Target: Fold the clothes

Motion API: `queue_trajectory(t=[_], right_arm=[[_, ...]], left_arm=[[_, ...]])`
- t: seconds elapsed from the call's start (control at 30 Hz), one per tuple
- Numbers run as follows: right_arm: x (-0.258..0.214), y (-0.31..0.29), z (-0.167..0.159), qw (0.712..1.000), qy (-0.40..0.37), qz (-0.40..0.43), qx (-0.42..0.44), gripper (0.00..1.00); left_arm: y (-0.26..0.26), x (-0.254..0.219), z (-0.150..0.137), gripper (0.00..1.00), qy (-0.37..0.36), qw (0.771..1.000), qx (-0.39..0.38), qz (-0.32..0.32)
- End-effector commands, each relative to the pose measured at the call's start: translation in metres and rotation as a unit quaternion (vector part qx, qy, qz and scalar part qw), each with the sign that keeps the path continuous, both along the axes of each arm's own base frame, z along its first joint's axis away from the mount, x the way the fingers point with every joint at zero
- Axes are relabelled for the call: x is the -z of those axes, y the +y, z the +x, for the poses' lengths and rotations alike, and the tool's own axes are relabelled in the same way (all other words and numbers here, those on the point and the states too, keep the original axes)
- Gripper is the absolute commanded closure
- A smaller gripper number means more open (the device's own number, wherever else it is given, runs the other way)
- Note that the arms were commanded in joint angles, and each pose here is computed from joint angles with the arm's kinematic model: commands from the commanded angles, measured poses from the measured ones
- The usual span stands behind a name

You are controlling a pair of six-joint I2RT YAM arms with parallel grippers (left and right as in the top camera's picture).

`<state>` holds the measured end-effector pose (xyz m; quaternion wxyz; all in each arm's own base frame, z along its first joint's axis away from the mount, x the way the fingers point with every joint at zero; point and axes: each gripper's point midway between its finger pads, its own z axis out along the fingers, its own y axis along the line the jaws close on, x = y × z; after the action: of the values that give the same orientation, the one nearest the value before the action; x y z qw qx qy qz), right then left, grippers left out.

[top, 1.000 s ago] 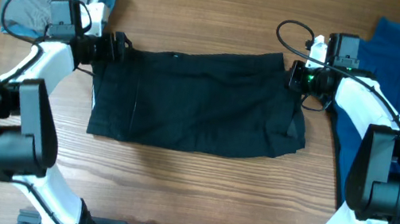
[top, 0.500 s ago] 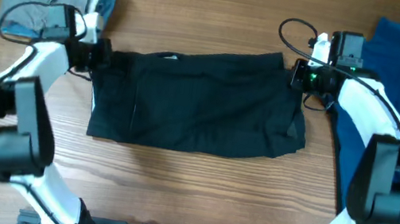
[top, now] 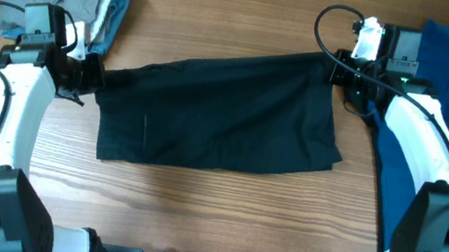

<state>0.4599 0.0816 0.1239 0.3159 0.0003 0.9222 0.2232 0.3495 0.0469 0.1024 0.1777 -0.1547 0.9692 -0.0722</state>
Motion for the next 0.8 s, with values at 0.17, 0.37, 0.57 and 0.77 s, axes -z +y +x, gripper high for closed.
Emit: queue_trajectory(t=[0.17, 0.37, 0.57, 0.77], right_arm=[[0.007, -0.008, 0.027, 0.999, -0.039, -0.025, 0.022, 0.43], [0.038, -0.008, -0.02, 0.997, 0.067, -0.027, -0.02, 0.39], [0.045, -0.009, -0.041, 0.993, 0.115, -0.028, -0.018, 0.46], [0.047, -0.009, -0.048, 0.991, 0.128, -0.028, -0.02, 0.46]], left_arm=[[0.021, 0.051, -0.005, 0.48, 0.017, 0.999, -0.024, 0.041], [0.001, 0.053, 0.009, 0.21, -0.017, 1.0, 0.003, -0.011], [-0.03, 0.101, 0.025, 0.43, -0.02, 0.993, 0.061, -0.101], [-0.038, 0.102, 0.027, 0.43, -0.029, 0.989, 0.082, -0.119]])
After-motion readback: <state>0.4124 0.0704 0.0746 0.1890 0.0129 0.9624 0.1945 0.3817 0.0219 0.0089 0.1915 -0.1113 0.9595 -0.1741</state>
